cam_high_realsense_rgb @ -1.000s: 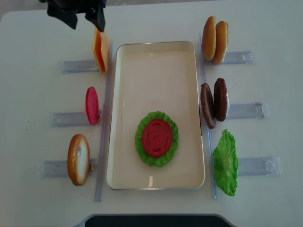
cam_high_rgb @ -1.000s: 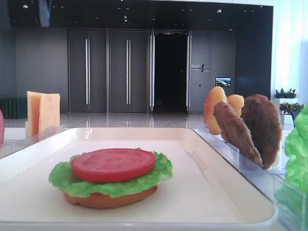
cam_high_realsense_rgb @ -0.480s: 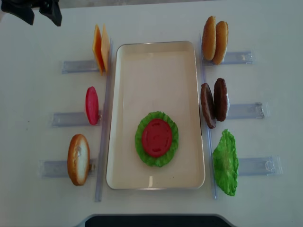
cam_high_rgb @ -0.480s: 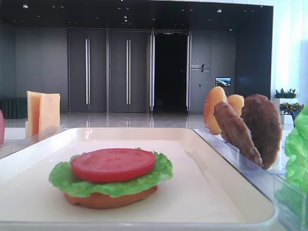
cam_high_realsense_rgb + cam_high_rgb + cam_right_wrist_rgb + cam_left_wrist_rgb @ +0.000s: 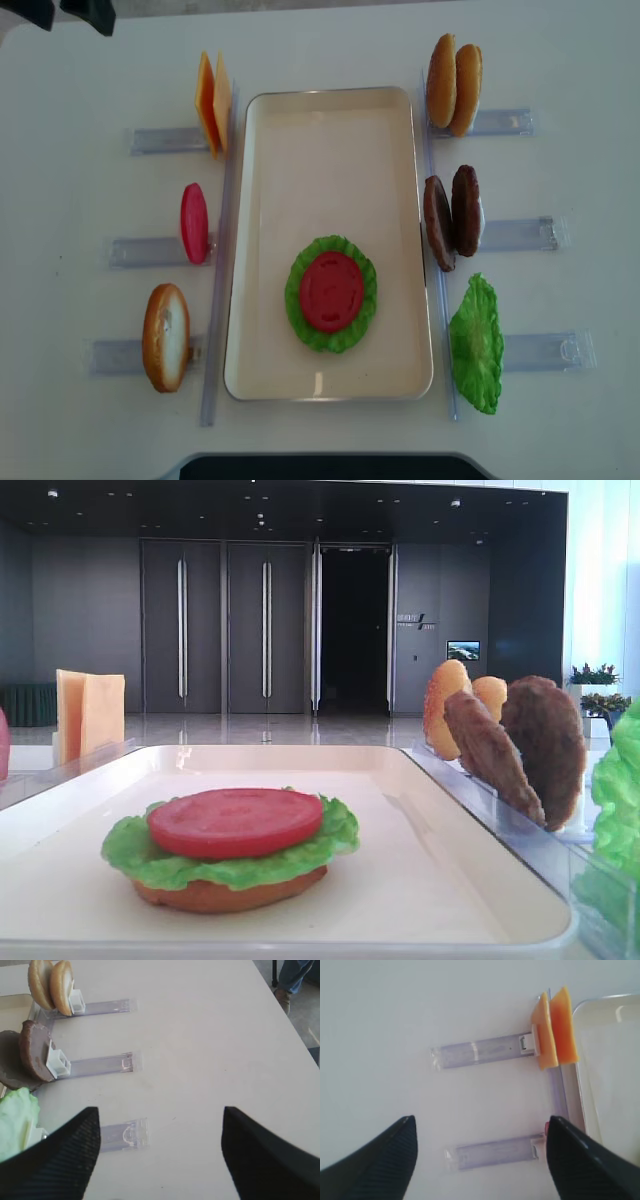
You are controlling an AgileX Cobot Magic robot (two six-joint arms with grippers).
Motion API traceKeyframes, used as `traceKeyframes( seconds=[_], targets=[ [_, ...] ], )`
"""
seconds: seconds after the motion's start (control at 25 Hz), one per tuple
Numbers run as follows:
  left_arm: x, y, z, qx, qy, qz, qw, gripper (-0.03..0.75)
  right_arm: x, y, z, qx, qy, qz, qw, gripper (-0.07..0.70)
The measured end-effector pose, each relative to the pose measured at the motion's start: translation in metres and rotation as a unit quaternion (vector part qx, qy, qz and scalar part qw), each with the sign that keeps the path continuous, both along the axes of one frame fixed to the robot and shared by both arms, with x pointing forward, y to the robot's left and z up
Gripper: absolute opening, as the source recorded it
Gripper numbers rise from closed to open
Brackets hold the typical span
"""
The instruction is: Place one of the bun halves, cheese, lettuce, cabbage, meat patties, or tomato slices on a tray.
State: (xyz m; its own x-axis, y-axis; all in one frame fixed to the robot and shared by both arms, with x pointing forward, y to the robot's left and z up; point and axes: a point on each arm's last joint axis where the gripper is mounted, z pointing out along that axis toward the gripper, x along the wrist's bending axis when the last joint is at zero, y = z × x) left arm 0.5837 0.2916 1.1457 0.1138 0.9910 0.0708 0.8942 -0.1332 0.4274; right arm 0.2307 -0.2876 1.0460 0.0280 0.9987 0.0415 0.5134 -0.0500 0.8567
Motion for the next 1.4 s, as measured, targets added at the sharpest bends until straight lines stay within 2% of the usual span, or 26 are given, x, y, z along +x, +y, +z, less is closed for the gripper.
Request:
traceKeyframes(
  seconds=[0.28, 0.4, 0.52, 0.72, 0.88, 1.08, 1.4],
  targets=[
    [-0.064, 0.001, 0.056, 0.005, -0.086, -0.031, 0.9959, 0.613, 0.0, 0.0, 0.0, 0.0, 0.0, 0.0, 1.0, 0.514],
    [-0.102, 0.002, 0.065, 0.009, -0.106, -0.033, 0.9938, 0.613, 0.0, 0.0, 0.0, 0.0, 0.0, 0.0, 1.0, 0.514],
    [-0.144, 0.004, 0.064, 0.013, -0.118, -0.034, 0.9923, 0.613, 0.0, 0.0, 0.0, 0.0, 0.0, 0.0, 1.0, 0.514],
    [-0.216, 0.007, 0.048, 0.014, -0.146, -0.033, 0.9887, 0.613, 0.0, 0.0, 0.0, 0.0, 0.0, 0.0, 1.0, 0.514],
    [-0.265, 0.009, 0.024, 0.015, -0.165, -0.032, 0.9857, 0.612, 0.0, 0.0, 0.0, 0.0, 0.0, 0.0, 1.0, 0.514],
    [-0.306, 0.01, -0.01, 0.009, -0.184, -0.03, 0.9825, 0.612, 0.0, 0.0, 0.0, 0.0, 0.0, 0.0, 1.0, 0.514],
    [-0.342, 0.004, -0.063, -0.038, -0.259, -0.035, 0.9644, 0.612, 0.0, 0.0, 0.0, 0.0, 0.0, 0.0, 1.0, 0.514]
  ],
)
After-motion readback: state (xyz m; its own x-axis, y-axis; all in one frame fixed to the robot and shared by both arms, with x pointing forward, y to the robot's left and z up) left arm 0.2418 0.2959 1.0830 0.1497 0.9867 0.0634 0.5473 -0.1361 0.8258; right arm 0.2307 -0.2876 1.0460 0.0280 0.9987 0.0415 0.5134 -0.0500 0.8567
